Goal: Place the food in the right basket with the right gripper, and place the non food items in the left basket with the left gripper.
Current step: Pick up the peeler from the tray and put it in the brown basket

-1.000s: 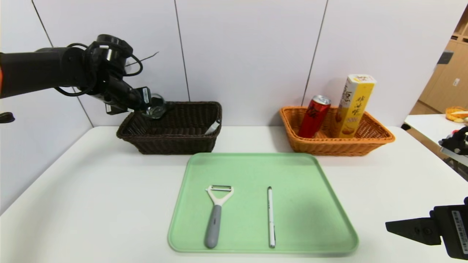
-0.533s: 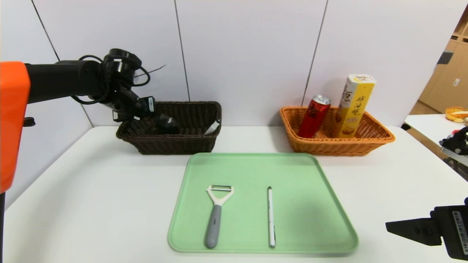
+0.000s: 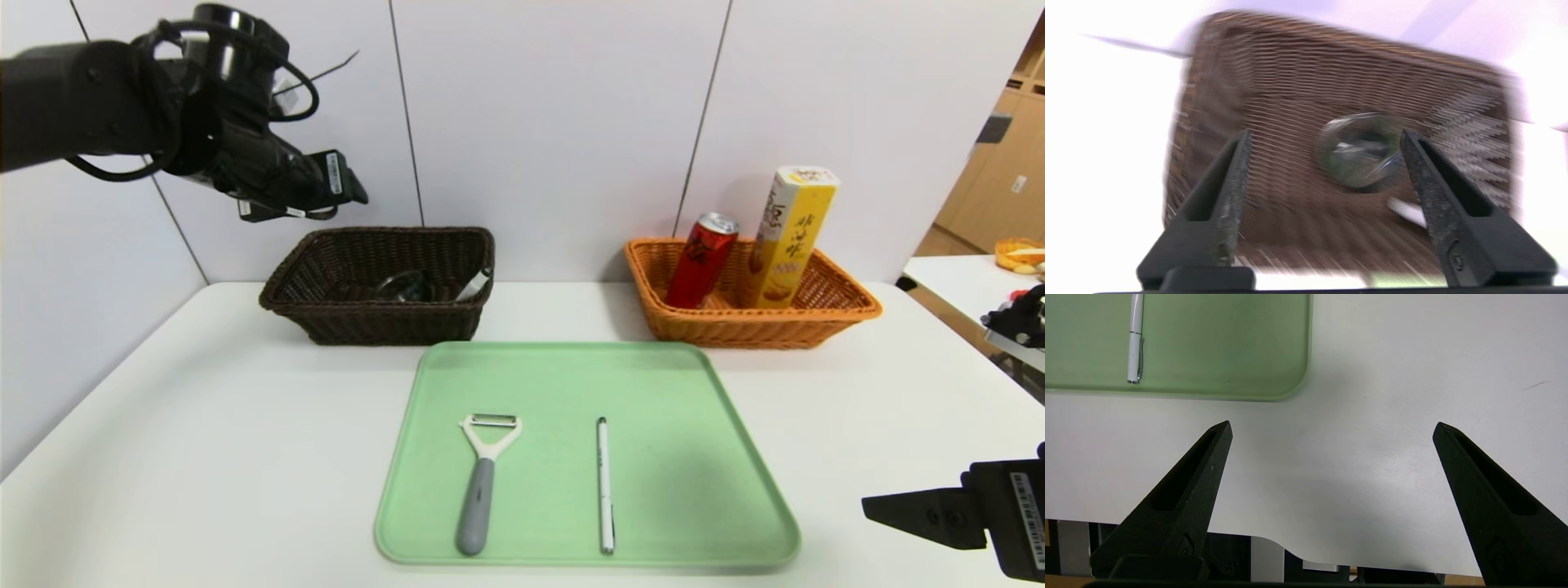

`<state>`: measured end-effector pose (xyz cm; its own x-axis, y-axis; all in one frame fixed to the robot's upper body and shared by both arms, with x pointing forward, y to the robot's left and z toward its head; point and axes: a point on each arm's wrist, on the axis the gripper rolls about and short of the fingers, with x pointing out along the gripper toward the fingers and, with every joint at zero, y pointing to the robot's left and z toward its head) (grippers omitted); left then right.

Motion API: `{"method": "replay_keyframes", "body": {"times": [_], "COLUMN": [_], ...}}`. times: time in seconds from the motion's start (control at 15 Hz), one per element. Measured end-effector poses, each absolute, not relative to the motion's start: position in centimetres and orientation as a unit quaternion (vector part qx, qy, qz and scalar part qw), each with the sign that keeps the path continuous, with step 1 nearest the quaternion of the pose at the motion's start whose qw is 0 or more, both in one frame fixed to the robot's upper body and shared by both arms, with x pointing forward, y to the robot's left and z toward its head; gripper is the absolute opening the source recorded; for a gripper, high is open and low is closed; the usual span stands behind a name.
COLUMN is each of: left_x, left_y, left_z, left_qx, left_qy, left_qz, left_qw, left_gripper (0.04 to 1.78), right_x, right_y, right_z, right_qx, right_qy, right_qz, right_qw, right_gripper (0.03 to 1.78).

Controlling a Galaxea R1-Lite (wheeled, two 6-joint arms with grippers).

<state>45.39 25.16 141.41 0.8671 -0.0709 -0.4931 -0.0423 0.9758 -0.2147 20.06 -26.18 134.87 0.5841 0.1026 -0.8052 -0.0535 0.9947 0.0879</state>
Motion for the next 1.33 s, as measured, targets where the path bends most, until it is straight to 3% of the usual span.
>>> {"method": "replay_keyframes", "body": {"times": [0.2, 0.53, 0.8, 1.33], "left_x": [38.2, 29.7, 29.6, 32.3], "left_y": [20.2, 15.2, 12.5, 8.4], "left_z": [143.7, 142.2, 139.3, 132.3], "left_qx": [-0.104, -0.066, -0.071, -0.025], "left_qy": [0.32, 0.506, 0.583, 0.611], "left_qz": [-0.083, -0.152, -0.136, -0.061], "left_qw": [0.938, 0.847, 0.798, 0.789], "left_gripper": [1.45, 1.57, 1.62, 1.67], "right_x": [20.0, 20.0, 19.9, 19.9], "right_y": [-26.2, -26.2, -26.4, -26.5], "right_z": [134.8, 134.5, 134.3, 134.2], "right_qx": [0.026, 0.024, 0.023, 0.024], "right_qy": [0.455, 0.46, 0.461, 0.462], "right_qz": [0.043, 0.041, 0.038, 0.035], "right_qw": [0.889, 0.887, 0.886, 0.886], "right_gripper": [1.7, 1.7, 1.7, 1.7]}}
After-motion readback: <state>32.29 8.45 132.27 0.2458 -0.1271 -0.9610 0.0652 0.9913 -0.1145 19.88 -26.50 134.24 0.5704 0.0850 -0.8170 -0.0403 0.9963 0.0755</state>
